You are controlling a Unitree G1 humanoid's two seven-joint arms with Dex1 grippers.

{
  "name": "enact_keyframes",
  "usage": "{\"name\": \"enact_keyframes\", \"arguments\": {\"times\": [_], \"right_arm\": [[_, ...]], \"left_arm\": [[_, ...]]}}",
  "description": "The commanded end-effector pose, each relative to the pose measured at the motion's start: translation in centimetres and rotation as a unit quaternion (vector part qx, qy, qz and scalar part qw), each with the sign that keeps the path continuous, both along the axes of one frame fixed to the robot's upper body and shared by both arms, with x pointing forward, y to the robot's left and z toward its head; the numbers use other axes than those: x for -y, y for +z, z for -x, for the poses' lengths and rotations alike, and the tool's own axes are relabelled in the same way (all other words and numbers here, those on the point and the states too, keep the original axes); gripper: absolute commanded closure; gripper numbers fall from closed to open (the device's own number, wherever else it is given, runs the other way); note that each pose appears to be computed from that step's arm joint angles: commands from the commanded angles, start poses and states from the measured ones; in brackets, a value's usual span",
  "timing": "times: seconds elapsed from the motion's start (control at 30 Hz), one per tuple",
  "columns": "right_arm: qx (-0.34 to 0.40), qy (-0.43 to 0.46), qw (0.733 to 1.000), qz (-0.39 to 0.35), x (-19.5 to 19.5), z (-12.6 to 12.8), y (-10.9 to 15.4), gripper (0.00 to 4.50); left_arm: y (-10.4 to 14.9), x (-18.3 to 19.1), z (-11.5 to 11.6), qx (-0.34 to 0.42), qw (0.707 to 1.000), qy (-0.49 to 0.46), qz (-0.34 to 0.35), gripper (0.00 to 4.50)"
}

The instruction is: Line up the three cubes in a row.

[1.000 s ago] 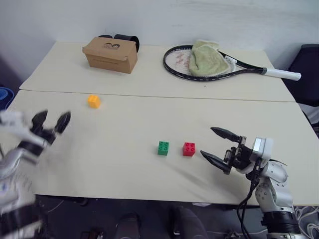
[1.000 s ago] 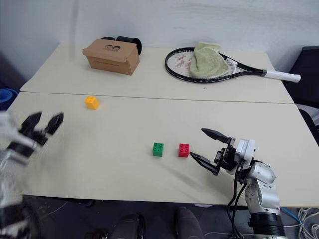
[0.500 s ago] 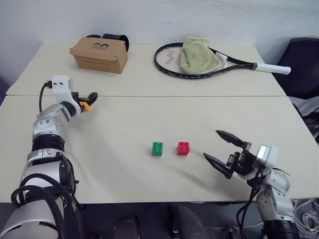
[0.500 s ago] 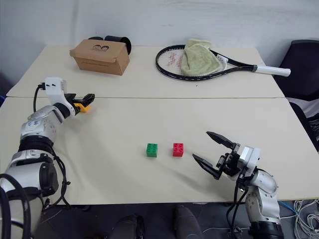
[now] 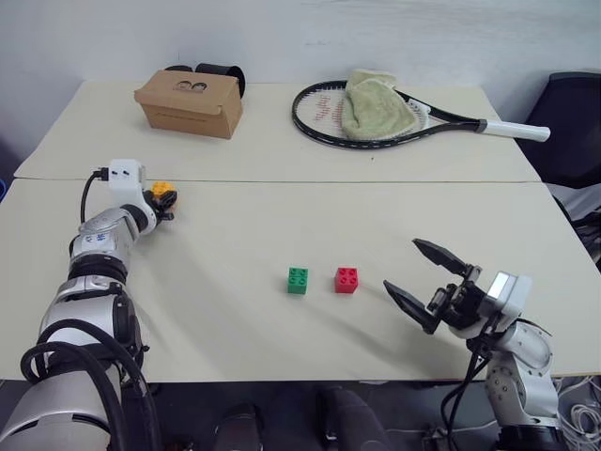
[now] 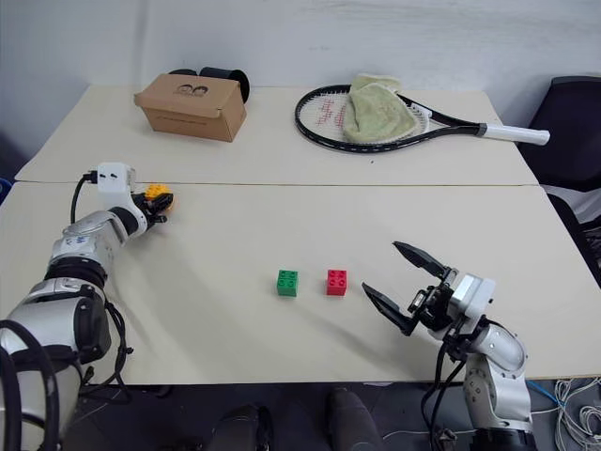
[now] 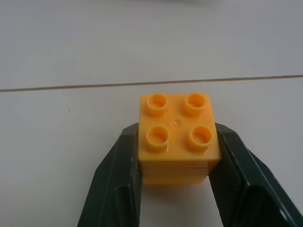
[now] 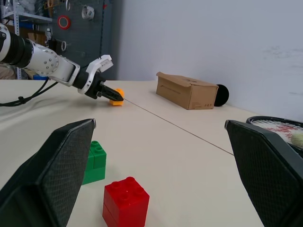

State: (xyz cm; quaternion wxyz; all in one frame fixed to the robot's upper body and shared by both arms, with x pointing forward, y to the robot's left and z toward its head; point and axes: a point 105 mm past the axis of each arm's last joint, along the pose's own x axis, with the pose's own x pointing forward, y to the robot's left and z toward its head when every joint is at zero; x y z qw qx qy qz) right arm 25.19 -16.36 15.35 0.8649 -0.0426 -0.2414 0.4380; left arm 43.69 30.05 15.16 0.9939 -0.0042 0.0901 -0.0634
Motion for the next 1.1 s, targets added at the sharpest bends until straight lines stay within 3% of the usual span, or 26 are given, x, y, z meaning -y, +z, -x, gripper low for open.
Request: {"name": "enact_keyframes", "arguments": {"times": [0.03, 0.13, 0.27, 0.33, 0.43, 0.63, 0.87, 1.1], "right_arm": [[0.019, -0.004, 1.0, 0.011, 0.2, 0.2, 1.3, 0.0], [0.013, -0.002, 1.0, 0.023, 0.5, 0.3, 1.3, 0.0], [0.002, 0.016, 0.999, 0.048, 0.7, 0.4, 1.4, 0.0], [-0.002, 0.026, 0.998, 0.061, 0.8, 0.6, 1.5, 0.0], [-0.01, 0.035, 0.997, 0.072, 1.0, 0.6, 1.5, 0.0], [-0.01, 0.055, 0.995, 0.086, 0.7, 0.6, 1.8, 0.0], [-0.012, 0.037, 0.996, 0.082, 1.1, 0.7, 1.9, 0.0], [-0.012, 0.027, 0.996, 0.081, 1.2, 1.0, 1.8, 0.0]], "left_arm": [[3.3, 0.7, 1.8, 0.072, 0.988, -0.136, -0.021, 2.99], [3.8, 2.3, 5.4, 0.079, 0.943, -0.311, -0.091, 2.99], [2.8, 3.9, 11.0, 0.043, 0.837, -0.508, -0.196, 2.99], [2.0, 4.4, 12.6, 0.015, 0.795, -0.565, -0.22, 2.99], [0.9, 5.5, 13.4, -0.008, 0.758, -0.609, -0.234, 2.99], [-0.7, 8.8, 12.4, -0.003, 0.724, -0.655, -0.218, 2.99], [-2.6, 11.3, 13.0, -0.008, 0.691, -0.695, -0.198, 2.99], [-3.3, 11.8, 12.9, -0.021, 0.683, -0.704, -0.196, 2.99]]}}
